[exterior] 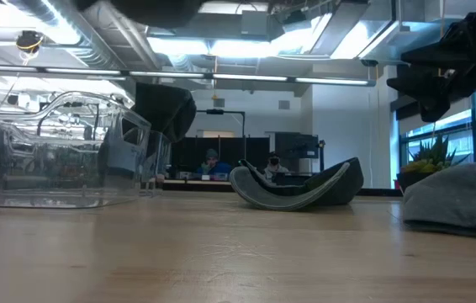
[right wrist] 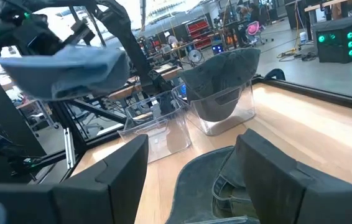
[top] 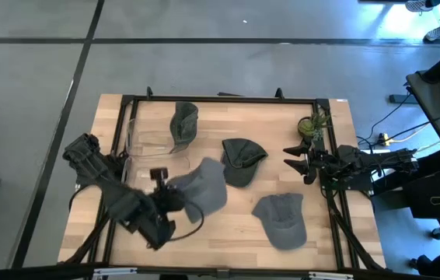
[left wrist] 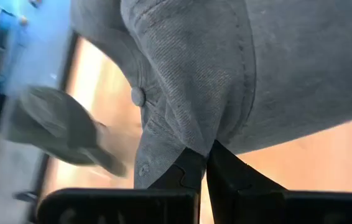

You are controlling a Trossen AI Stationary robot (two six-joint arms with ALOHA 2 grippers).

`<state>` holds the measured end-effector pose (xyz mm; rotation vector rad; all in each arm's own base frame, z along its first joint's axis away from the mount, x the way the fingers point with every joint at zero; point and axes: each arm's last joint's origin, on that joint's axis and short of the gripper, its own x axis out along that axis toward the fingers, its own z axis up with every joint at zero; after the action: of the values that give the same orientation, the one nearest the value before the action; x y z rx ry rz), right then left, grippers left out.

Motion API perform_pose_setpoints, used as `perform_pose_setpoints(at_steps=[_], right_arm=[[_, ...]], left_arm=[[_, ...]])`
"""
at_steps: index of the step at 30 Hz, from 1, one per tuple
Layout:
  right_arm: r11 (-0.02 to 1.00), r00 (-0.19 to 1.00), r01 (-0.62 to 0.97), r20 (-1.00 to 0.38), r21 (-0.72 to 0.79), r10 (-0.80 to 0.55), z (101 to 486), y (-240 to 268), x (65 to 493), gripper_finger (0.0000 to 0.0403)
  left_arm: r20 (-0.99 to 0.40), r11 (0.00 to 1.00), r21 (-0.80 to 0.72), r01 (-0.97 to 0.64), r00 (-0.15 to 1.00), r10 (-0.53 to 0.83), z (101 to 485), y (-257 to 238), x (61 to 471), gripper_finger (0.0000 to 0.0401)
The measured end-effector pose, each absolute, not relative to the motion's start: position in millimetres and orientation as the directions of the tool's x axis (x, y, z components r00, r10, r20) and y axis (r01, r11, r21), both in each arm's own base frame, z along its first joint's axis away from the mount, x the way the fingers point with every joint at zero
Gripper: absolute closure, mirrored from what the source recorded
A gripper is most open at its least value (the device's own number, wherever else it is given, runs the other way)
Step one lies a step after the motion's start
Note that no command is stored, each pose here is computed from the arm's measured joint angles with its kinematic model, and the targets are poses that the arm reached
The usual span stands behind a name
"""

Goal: Pick & Place hat
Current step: Put the left gray cap into the bottom transparent bin

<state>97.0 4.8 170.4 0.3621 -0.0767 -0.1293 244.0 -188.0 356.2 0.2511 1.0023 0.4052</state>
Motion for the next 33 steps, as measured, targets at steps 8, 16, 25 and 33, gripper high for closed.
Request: perform_pose_setpoints(at_steps=[8, 16, 25, 33], right_arm=[[0.926, 0.989, 0.112, 0.051, 0.359, -0.140, 170.3, 4.8, 97.0, 0.0160], [0.954, 0.989, 0.120, 0.051, 0.276, -0.140, 170.3, 4.8, 97.0, 0.0160], [0.935, 0.966, 0.229, 0.056, 0.271, -0.252, 170.9, 1.6, 96.5, 0.0160], [0.898, 0.910, 0.352, 0.127, 0.263, -0.394, 179.8, -2.2, 97.6, 0.0160]], left_arm=[[-0.582, 0.725, 0.665, -0.178, 0.485, 0.653, 373.8, -132.7, 264.9, 0.0398], [-0.397, 0.500, 0.837, -0.223, 0.381, 0.835, 399.3, -64.4, 263.9, 0.0398], [-0.284, 0.302, 0.907, -0.292, 0.103, 0.953, 413.4, 19.8, 256.7, 0.0398], [-0.338, 0.326, 0.874, -0.360, 0.031, 0.940, 406.4, 47.7, 267.3, 0.0398]])
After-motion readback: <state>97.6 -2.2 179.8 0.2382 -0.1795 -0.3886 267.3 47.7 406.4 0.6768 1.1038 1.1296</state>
